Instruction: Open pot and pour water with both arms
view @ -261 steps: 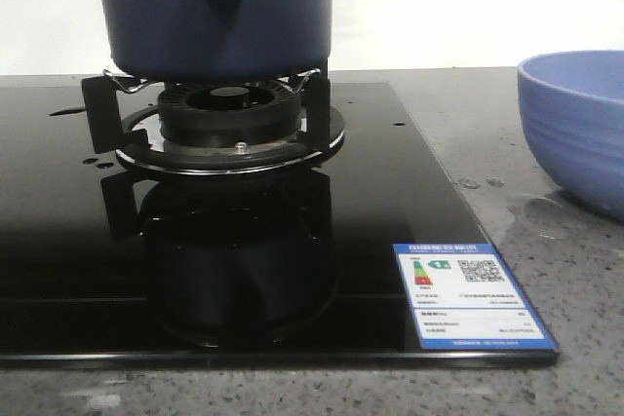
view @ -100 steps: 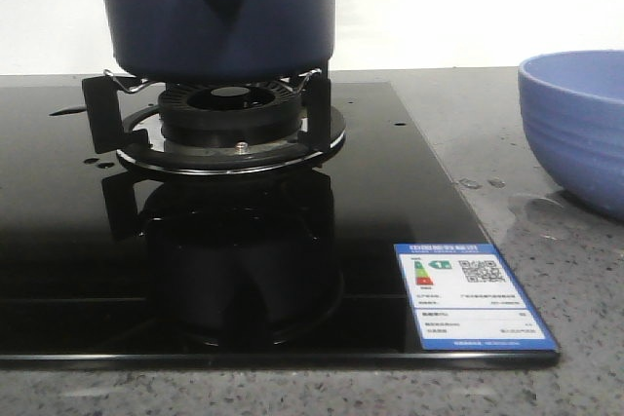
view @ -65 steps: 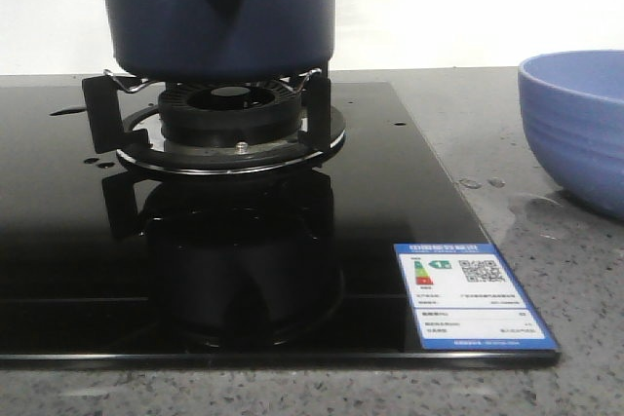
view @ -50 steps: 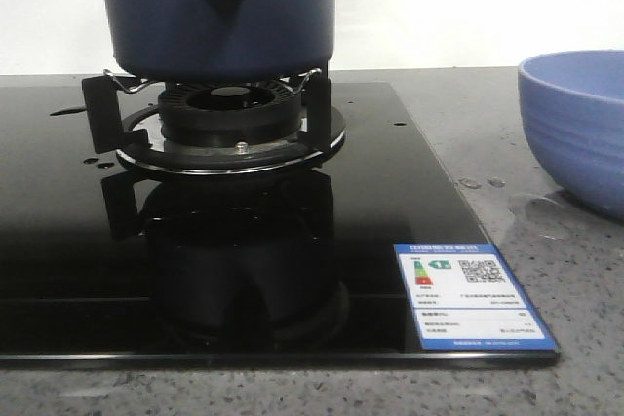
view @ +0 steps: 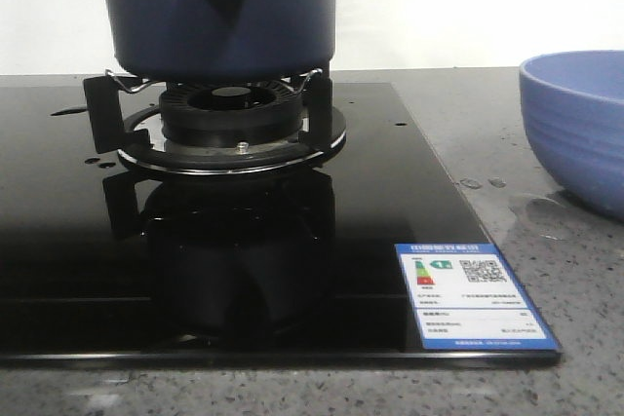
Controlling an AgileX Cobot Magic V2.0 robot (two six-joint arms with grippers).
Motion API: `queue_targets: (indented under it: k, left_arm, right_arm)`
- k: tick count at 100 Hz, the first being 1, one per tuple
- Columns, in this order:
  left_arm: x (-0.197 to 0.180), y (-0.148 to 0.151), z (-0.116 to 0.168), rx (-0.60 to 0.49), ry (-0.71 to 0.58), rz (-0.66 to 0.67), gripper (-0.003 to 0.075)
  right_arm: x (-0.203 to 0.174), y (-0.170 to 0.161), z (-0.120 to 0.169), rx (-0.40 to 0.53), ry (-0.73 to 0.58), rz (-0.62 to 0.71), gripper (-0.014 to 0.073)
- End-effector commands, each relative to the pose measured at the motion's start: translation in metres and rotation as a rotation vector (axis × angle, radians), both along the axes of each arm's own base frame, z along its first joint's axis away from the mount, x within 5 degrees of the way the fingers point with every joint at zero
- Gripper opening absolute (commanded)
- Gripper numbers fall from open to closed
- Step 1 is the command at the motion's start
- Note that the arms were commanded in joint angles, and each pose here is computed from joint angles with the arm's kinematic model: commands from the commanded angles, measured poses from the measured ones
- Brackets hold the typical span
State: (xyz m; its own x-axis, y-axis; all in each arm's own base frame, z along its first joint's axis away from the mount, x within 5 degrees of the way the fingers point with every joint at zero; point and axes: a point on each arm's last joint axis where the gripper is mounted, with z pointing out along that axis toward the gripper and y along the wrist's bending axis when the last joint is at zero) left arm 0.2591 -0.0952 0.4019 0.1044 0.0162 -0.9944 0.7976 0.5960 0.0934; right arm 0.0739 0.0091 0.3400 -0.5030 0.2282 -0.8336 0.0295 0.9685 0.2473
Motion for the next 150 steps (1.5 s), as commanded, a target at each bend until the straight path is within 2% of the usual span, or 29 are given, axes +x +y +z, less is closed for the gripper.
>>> queue_targets:
  k: [1,18,37,61,73,87,101,109,120,128,150]
  left_arm:
    - [-0.033,0.017,0.028,-0.128,-0.069,0.069,0.0191]
    - [-0.071,0.039,0.019,-0.164,-0.052,0.194,0.0191]
    - [-0.097,0.046,0.004,-0.17,-0.048,0.273,0.0191]
    - [-0.099,0.048,-0.005,-0.165,-0.026,0.306,0.0191]
    - [-0.097,0.05,-0.005,-0.164,-0.02,0.338,0.0191]
    - [-0.097,0.05,-0.006,-0.164,-0.016,0.344,0.0191]
    - [-0.098,0.047,-0.006,-0.164,-0.013,0.327,0.019]
    - [-0.098,0.045,-0.006,-0.163,-0.011,0.323,0.019]
    - [-0.098,0.045,-0.006,-0.163,-0.007,0.327,0.019]
    - [-0.098,0.044,-0.006,-0.163,-0.006,0.326,0.019]
    - [-0.098,0.044,-0.006,-0.163,-0.005,0.322,0.019]
  right_arm:
    - [0.005,-0.001,0.014,-0.012,-0.085,-0.004,-0.0063]
    - [0.006,0.001,0.015,-0.013,-0.094,0.019,-0.0063]
    - [0.024,0.002,0.01,-0.023,-0.043,0.036,-0.0063]
    - [0.061,0.003,0.003,-0.071,0.085,0.055,-0.0061]
    - [0.075,0.002,0.016,-0.092,0.118,0.057,-0.0061]
    - [0.09,-0.003,0.036,-0.166,0.147,0.037,-0.0059]
    - [0.107,-0.01,0.039,-0.168,0.196,-0.001,-0.0055]
    - [0.116,-0.015,0.033,-0.163,0.232,-0.025,0.0002]
    - [0.127,-0.024,0.021,-0.151,0.306,-0.058,0.0186]
    - [0.132,-0.027,0.016,-0.14,0.335,-0.068,0.0277]
    - [0.149,-0.024,-0.002,-0.046,0.424,-0.051,0.028]
